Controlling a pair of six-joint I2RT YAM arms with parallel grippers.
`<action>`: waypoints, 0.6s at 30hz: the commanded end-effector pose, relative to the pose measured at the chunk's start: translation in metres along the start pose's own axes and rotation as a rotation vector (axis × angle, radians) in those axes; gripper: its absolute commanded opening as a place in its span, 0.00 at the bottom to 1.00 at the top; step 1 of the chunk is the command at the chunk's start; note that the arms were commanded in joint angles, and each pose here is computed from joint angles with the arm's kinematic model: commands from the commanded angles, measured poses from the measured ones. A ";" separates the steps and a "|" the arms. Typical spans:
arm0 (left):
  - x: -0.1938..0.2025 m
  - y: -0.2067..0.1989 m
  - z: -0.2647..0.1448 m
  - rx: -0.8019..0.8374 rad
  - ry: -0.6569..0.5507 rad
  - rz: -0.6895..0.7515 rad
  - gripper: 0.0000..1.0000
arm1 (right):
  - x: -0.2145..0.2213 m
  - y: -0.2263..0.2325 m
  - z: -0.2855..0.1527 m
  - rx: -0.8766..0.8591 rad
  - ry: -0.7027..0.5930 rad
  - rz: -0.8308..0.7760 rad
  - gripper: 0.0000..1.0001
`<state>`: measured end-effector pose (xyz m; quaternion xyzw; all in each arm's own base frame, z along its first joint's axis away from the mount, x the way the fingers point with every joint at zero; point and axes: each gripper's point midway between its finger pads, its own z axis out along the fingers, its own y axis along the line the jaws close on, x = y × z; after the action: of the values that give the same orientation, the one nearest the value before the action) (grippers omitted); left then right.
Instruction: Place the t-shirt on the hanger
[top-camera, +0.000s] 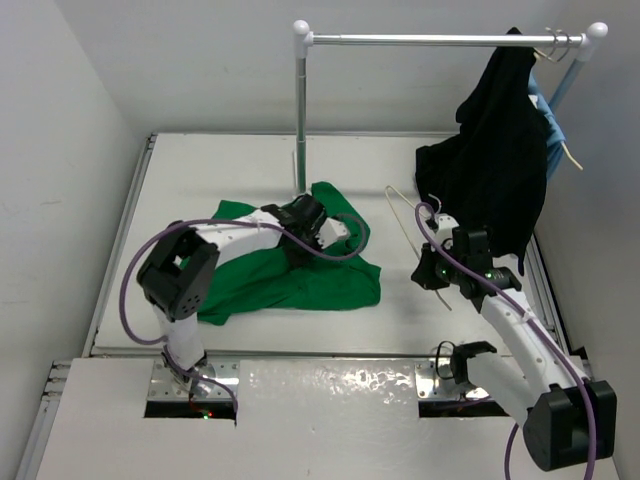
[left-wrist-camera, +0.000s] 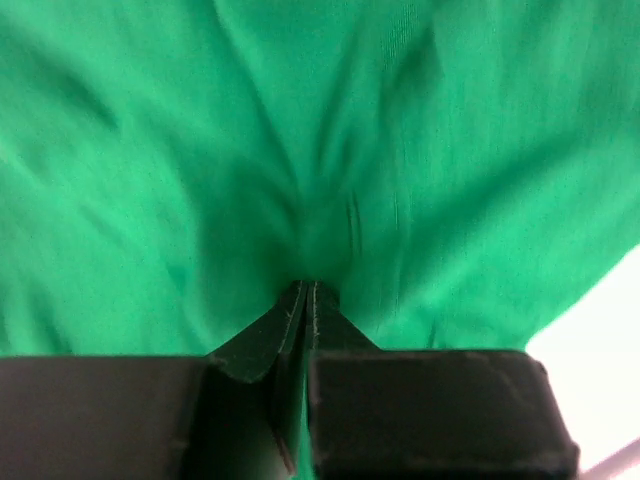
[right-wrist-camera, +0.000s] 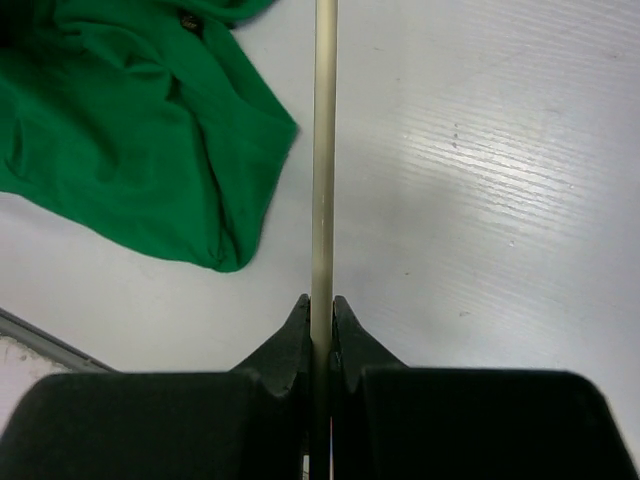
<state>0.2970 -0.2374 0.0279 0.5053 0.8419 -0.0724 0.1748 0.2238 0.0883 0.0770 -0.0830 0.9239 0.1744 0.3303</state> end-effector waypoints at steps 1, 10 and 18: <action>0.034 -0.005 -0.021 0.017 0.085 0.052 0.03 | -0.017 0.012 -0.001 -0.059 -0.071 -0.019 0.00; -0.091 0.020 -0.077 -0.027 -0.285 0.105 0.41 | -0.009 0.010 -0.001 -0.044 -0.035 -0.014 0.00; -0.143 0.023 -0.026 0.087 -0.281 0.191 0.38 | 0.001 0.002 0.001 -0.001 -0.001 0.017 0.00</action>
<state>0.3835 -0.3260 0.1454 0.5416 0.7594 -0.1380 0.3330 0.2160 0.0896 0.0713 -0.0776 0.9290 0.1798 0.3139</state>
